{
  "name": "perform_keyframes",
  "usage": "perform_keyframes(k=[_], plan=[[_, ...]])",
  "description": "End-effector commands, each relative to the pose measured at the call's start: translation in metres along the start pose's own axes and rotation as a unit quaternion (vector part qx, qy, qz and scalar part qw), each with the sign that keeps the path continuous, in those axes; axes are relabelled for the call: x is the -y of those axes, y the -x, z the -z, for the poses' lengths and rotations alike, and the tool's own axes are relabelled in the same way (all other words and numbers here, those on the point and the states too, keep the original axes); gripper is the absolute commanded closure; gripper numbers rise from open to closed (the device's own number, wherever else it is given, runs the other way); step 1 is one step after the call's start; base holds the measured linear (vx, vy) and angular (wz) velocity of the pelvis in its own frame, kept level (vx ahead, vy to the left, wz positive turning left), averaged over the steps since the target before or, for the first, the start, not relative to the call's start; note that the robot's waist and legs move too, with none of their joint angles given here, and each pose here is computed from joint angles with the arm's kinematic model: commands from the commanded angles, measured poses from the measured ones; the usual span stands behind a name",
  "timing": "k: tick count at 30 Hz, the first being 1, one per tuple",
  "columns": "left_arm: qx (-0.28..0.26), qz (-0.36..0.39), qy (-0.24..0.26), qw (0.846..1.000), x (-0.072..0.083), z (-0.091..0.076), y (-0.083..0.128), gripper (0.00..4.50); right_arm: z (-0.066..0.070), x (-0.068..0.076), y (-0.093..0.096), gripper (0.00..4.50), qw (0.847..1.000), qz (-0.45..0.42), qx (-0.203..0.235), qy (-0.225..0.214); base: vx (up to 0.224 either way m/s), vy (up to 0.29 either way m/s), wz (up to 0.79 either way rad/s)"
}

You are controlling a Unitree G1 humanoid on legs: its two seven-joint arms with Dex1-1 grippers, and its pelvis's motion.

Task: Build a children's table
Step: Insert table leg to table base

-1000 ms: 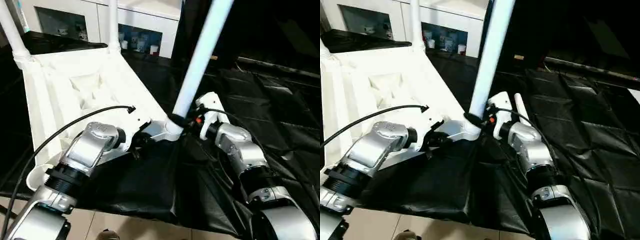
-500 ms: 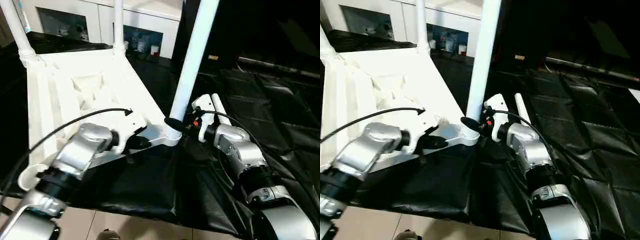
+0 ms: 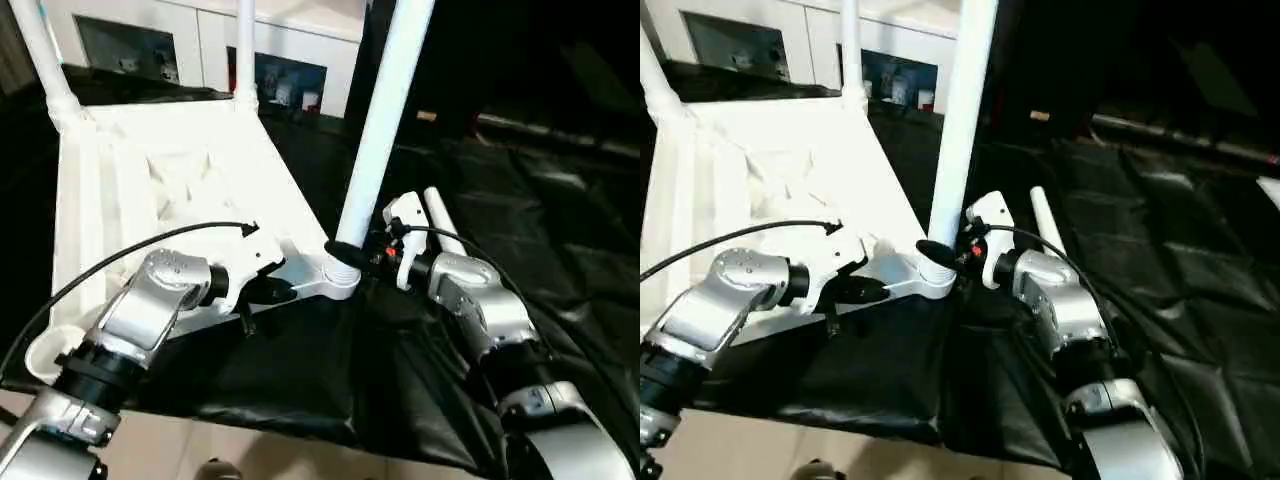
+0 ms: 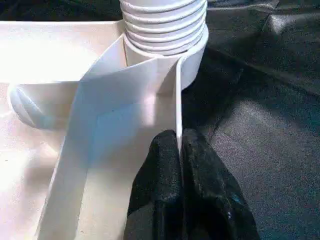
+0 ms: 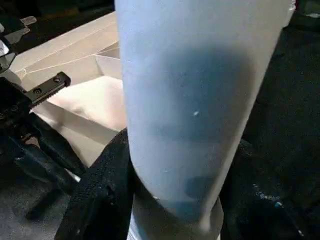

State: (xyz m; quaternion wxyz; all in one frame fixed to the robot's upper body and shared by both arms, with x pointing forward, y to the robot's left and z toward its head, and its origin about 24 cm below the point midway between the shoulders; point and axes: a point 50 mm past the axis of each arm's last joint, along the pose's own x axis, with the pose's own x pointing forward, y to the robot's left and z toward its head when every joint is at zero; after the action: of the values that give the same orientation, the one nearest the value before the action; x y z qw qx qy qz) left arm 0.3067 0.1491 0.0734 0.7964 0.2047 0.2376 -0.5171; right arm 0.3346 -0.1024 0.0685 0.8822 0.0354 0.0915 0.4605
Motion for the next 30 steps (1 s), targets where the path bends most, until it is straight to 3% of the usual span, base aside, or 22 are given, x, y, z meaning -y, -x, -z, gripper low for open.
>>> perform_keyframes(k=[1,10,12,17,30], plan=[[0.045,0.045,-0.028,0.998,0.012,-0.015,-0.008,4.50,-0.005,0.004,0.005,2.61,1.000,0.018,0.010,-0.001,0.000,0.000,0.00],[0.054,0.035,-0.015,0.998,0.010,-0.018,-0.011,4.50,-0.005,0.001,0.008,2.61,1.000,0.014,0.009,-0.001,0.000,0.000,0.00],[0.061,0.036,-0.009,0.997,0.009,-0.021,-0.012,4.04,-0.004,0.000,0.009,2.61,1.000,0.016,0.007,0.000,0.000,0.000,0.00],[0.065,0.017,-0.011,0.998,0.005,-0.026,-0.012,3.63,-0.003,-0.001,0.009,2.61,1.000,0.016,0.005,-0.004,0.000,0.000,0.00],[-0.003,0.007,-0.005,1.000,0.004,-0.008,-0.009,3.55,-0.004,0.000,0.007,2.61,1.000,0.012,-0.007,0.003,0.000,0.000,0.00]])
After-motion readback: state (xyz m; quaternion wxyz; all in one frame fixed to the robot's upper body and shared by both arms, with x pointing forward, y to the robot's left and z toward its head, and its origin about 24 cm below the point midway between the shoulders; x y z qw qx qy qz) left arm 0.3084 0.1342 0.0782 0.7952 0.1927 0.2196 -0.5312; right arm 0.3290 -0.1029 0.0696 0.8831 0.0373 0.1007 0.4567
